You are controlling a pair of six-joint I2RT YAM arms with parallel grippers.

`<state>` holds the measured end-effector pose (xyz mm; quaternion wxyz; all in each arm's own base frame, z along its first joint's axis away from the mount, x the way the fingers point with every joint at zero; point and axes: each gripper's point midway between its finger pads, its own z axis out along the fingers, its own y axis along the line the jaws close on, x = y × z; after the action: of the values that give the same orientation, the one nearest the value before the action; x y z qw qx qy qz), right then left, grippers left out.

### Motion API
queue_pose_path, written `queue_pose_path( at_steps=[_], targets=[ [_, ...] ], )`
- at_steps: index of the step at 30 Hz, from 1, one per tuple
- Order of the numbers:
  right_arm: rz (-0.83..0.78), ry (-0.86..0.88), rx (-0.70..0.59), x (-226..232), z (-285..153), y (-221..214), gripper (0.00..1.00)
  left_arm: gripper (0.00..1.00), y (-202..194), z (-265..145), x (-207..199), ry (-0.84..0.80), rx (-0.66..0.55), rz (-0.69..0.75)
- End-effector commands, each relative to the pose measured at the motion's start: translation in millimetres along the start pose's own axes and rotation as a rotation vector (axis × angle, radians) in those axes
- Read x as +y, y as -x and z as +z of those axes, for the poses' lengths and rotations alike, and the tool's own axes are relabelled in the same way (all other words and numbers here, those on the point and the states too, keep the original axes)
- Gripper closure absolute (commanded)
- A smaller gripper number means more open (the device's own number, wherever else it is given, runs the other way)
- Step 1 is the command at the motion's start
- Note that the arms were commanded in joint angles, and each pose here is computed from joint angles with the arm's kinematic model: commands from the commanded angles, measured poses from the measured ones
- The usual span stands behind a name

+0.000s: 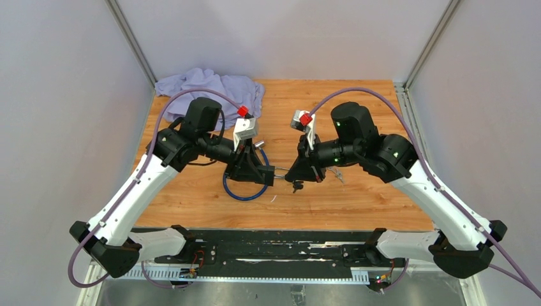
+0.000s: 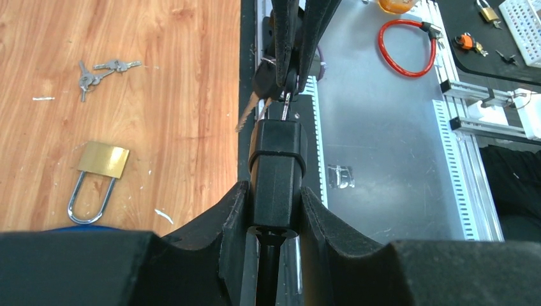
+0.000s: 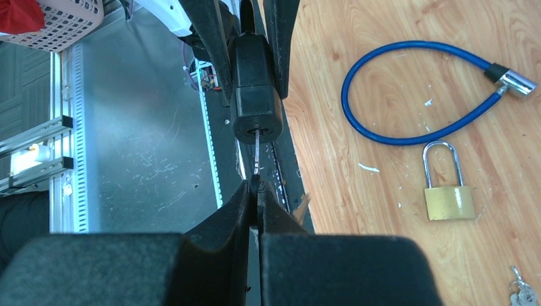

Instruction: Unlock with the key

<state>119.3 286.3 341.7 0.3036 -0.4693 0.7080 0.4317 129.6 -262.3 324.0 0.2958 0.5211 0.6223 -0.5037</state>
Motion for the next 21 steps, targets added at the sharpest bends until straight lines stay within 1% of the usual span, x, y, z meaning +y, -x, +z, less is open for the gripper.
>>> queue_pose_path(
  at_steps=[1,6,11,15,21],
  targets=[
    [-0.172,0.1,-0.198,27.8,3.6,43.8,0.99,1.0,34.3,-1.9,-13.2,-0.041,-0.076,0.17],
    [-0.19,0.072,-0.199,24.5,9.4,41.4,0.99,1.0,40.5,-3.7,-18.1,-0.057,-0.087,0.184],
    [-0.214,0.038,-0.259,23.6,2.3,48.1,0.99,1.0,47.7,-6.9,-25.6,-0.076,-0.104,0.209],
    [-0.228,0.037,-0.304,26.4,-2.6,49.9,0.99,1.0,51.9,-9.0,-33.7,-0.105,-0.116,0.213],
    [-0.227,0.056,-0.316,30.1,-3.0,50.6,0.99,1.0,51.3,-10.5,-37.5,-0.108,-0.12,0.222]
  ],
)
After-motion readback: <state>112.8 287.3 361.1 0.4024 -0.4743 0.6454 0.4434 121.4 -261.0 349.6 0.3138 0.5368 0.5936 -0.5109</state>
